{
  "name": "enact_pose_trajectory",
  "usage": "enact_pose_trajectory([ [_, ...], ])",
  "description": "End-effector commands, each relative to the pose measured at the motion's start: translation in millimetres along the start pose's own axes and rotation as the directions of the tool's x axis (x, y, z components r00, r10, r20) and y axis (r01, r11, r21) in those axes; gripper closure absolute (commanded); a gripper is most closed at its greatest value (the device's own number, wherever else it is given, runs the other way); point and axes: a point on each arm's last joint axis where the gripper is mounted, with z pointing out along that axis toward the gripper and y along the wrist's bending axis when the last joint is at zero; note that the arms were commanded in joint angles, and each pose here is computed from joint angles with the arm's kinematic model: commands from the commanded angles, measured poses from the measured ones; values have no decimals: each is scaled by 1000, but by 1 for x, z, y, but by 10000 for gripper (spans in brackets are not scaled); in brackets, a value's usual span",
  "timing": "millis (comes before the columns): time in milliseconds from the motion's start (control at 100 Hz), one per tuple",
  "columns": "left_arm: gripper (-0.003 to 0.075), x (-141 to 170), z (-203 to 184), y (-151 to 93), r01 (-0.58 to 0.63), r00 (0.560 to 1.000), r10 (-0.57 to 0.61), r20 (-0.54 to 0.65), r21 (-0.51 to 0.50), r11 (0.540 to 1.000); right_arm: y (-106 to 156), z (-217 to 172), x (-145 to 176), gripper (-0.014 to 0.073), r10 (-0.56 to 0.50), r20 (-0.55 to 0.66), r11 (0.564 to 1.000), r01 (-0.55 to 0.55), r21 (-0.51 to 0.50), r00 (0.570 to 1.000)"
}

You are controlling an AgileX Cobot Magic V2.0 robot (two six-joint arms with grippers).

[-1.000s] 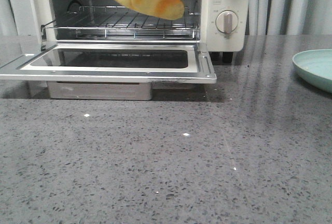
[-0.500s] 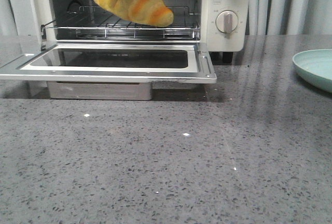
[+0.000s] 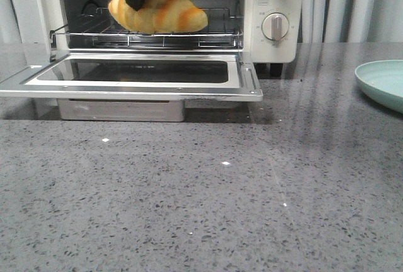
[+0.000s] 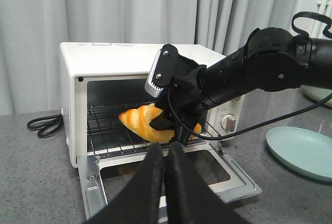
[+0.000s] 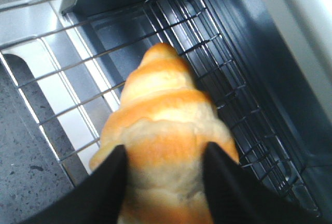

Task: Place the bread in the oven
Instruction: 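Open right gripper to release the bread and pull back out of oven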

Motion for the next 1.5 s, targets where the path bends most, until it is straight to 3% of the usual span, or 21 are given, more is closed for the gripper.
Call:
enact_pose_trajectory([
  [0,742,-16,-3,-2,5,995,-6,95,10,1000,-21,-28,-15,212,-5,114,997,-3,71,993],
  [570,742,-15,-3,-1,-16,996,16,85,-4,1000,-24,-33,-18,205,-25,138,995,12,97,990],
  [810,742,-14,-3,-1,-16,996,16,83,-4,1000,-25,-35,-19,40,-44,134,993,29,114,990],
  [1200,742,-13,-16,0,-11,995,11,102,-6,1000,-13,-64,-32,35,-37,169,996,22,92,985],
  [1490,742,-5,-53,2,13,986,17,164,-175,984,23,-89,-38,35,-64,94,998,63,5,994],
])
